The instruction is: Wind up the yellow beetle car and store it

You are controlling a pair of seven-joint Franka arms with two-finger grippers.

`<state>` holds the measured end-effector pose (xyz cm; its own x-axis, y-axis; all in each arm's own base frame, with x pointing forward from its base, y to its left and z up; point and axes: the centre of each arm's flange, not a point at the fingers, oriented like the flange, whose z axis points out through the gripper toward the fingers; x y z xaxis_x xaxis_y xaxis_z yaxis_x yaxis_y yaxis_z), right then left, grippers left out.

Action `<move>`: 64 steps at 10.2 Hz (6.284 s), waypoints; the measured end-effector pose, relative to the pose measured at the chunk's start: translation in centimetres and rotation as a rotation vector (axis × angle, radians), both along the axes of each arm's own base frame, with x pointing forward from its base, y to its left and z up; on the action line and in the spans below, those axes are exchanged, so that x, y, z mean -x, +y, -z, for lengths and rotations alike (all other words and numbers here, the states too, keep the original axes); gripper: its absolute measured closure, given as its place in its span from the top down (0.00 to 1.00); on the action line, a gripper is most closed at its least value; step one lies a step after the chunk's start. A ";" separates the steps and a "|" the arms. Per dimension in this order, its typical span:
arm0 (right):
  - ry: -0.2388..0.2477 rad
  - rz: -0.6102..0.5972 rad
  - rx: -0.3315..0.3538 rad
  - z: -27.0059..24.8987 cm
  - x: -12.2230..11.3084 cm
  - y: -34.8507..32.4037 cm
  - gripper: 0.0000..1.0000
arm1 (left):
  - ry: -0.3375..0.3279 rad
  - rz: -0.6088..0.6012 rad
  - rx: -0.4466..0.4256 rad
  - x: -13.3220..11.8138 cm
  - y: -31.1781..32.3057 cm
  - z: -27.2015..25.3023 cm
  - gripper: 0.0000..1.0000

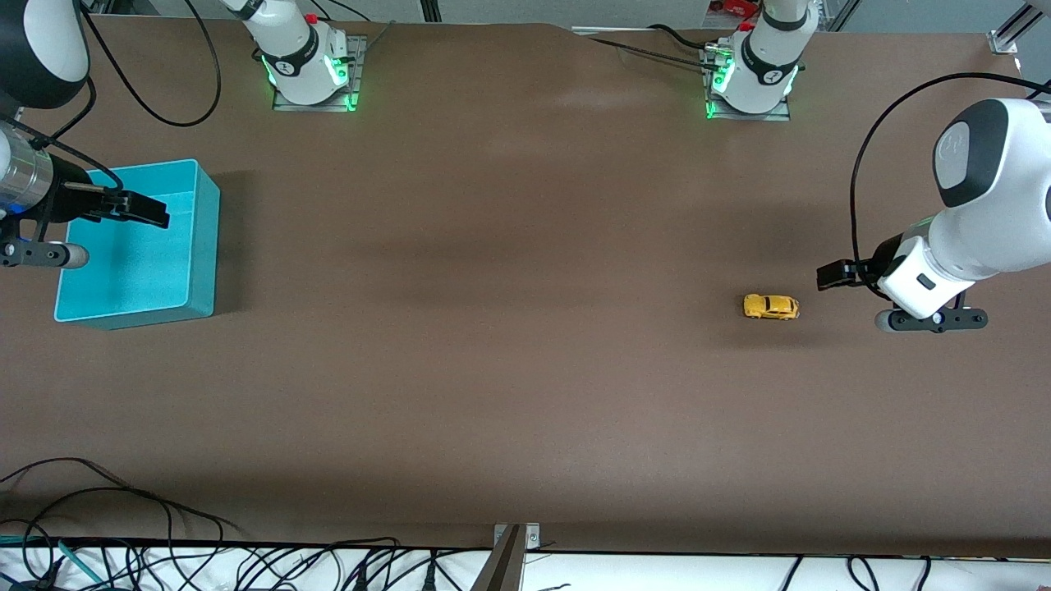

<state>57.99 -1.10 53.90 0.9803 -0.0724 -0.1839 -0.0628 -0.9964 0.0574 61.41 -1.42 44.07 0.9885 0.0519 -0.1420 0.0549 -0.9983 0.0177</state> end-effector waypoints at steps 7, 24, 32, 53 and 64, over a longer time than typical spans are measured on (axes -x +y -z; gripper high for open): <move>0.002 0.000 0.000 0.1 0.0 0.0 1.00 | 0.009 0.004 0.003 -0.1 0.4 0.6 0.99; 0.008 0.002 0.000 0.1 0.1 -0.1 1.00 | 0.099 -1.352 -0.140 3.5 1.0 23.8 0.95; 0.012 0.002 0.000 0.1 0.2 -0.1 1.00 | 0.131 -1.361 -0.161 4.2 0.9 25.5 0.67; 0.045 0.001 0.000 0.2 0.6 0.0 1.00 | 0.126 -1.450 -0.173 3.6 -1.8 25.5 0.44; 0.046 -0.004 -0.001 0.2 0.6 0.3 1.00 | 0.103 -1.484 -0.159 3.4 7.8 25.4 0.44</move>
